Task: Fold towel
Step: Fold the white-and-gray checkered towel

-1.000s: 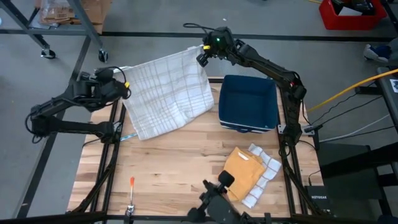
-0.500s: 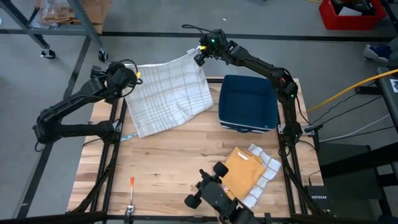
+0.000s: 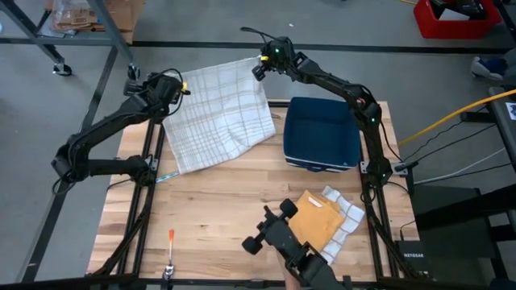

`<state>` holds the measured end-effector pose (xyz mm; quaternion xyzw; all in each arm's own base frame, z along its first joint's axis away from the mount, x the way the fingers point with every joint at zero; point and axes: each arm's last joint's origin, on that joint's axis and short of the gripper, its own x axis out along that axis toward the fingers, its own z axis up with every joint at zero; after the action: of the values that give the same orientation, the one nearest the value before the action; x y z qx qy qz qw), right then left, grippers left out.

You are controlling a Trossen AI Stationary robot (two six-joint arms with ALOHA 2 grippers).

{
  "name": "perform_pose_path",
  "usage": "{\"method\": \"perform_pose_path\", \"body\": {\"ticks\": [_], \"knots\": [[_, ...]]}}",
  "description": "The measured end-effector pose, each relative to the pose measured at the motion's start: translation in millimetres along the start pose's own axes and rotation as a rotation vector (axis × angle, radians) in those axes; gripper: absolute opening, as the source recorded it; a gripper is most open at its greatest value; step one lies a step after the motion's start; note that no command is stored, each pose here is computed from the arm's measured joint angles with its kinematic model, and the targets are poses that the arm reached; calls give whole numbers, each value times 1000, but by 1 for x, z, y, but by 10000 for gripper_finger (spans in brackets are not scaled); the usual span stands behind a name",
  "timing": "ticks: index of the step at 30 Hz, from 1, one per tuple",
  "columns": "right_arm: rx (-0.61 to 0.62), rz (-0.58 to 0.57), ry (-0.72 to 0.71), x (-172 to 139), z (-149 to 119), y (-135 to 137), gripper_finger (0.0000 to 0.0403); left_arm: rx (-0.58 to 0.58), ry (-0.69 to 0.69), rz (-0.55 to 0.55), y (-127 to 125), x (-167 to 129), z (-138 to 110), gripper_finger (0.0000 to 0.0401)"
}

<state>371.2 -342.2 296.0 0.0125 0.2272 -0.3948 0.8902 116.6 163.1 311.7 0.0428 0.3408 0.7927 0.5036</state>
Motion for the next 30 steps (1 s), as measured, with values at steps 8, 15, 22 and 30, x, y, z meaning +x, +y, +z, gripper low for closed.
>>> {"method": "perform_pose_path", "body": {"ticks": [8,15,22,30], "knots": [[56,62,62,5,-10,0,0,58,42,-21,-1,1,-10,0],[51,131,182,3,-22,3,0,163,136,-111,0,-1,-24,0],[31,180,327,-2,-34,13,0,229,259,-299,-2,-6,-36,0],[-46,255,503,-12,-49,28,0,352,359,-449,-3,-20,-49,0]]}}
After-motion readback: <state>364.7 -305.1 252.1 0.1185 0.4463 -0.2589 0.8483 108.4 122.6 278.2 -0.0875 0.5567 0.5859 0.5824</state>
